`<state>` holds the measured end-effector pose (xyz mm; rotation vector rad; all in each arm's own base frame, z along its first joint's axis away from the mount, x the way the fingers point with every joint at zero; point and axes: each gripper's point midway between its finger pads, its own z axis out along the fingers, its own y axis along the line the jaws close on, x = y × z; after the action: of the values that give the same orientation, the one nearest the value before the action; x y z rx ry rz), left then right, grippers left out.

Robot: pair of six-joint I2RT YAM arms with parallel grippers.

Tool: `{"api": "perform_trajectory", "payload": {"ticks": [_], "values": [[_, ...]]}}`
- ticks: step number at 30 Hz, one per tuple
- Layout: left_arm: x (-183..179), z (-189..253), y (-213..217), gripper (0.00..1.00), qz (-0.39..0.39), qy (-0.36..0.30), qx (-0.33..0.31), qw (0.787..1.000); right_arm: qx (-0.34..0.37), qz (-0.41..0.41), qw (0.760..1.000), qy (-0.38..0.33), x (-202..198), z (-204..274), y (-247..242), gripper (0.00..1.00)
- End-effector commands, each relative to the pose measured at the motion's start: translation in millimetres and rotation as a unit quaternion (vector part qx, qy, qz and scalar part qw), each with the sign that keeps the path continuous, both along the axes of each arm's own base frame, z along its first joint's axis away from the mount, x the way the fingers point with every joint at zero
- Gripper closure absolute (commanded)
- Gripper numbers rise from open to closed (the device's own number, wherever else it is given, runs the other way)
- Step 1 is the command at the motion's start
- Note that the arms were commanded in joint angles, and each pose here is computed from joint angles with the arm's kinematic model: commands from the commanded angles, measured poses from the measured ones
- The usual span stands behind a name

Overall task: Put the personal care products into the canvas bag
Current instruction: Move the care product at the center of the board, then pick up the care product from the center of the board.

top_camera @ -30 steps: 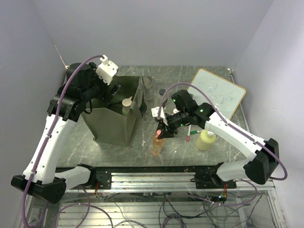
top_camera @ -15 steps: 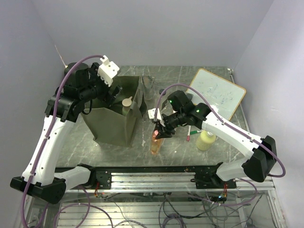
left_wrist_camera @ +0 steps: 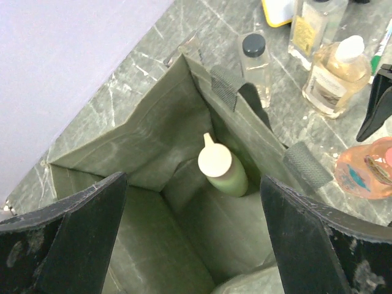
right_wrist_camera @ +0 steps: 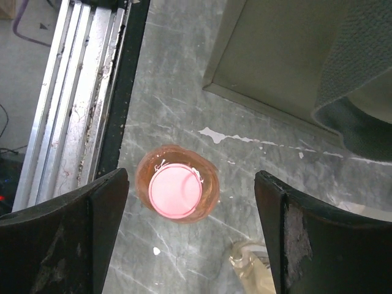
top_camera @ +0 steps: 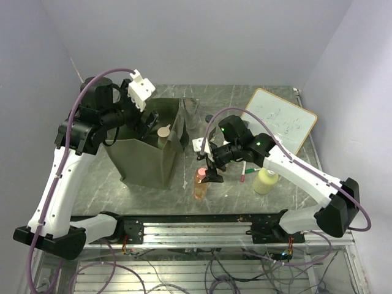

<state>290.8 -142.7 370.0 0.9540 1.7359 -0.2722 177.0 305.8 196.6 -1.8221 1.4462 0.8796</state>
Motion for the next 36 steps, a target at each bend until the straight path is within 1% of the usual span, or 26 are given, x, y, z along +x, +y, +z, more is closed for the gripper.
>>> {"api": "perform_trajectory", "payload": {"ticks": [1,4,10,13,16,20,23,27,30,32,36], "values": [[-12.4,22.1,-16.5,0.01,-0.058,-0.009,-0.019,0.998,0.037,-0.020,0.998,-0.046,5.8,39.3,-5.4,0.16],[-18.8,21.1,-31.1,0.01,-0.087,-0.005,-0.012,0.996,0.049,-0.055,0.995,-0.060,21.8,55.7,-24.2,0.16],[-43.0,2.6,-74.4,0.00,-0.175,0.016,0.022,0.984,0.113,-0.141,0.982,-0.055,52.2,96.5,-73.4,0.16],[-63.7,-5.2,-98.5,0.00,-0.233,0.030,0.024,0.972,0.141,-0.191,0.970,-0.046,66.1,107.4,-102.0,0.16],[-84.2,-19.3,-120.5,0.01,-0.292,0.048,0.027,0.955,0.165,-0.248,0.954,-0.041,80.5,112.8,-132.7,0.16],[-104.1,-54.4,-139.2,0.01,-0.344,0.071,0.070,0.934,0.165,-0.310,0.935,-0.043,97.5,108.8,-164.5,0.16],[-115.1,-79.2,-149.1,0.01,-0.374,0.082,0.103,0.918,0.155,-0.328,0.931,-0.049,104.8,99.7,-173.0,0.16],[-119.6,-109.6,-157.0,0.01,-0.403,0.095,0.137,0.900,0.143,-0.322,0.934,-0.051,107.2,84.4,-174.5,0.16],[-121.6,-130.4,-162.2,0.00,-0.421,0.109,0.156,0.887,0.138,-0.312,0.939,-0.039,106.6,71.7,-173.1,0.17],[-122.6,-141.0,-167.0,0.00,-0.429,0.117,0.162,0.881,0.137,-0.304,0.942,-0.029,105.5,64.7,-171.8,0.17],[-127.3,-154.0,-177.2,0.01,-0.447,0.130,0.150,0.872,0.147,-0.297,0.943,-0.024,105.0,57.1,-171.9,0.17]]}}
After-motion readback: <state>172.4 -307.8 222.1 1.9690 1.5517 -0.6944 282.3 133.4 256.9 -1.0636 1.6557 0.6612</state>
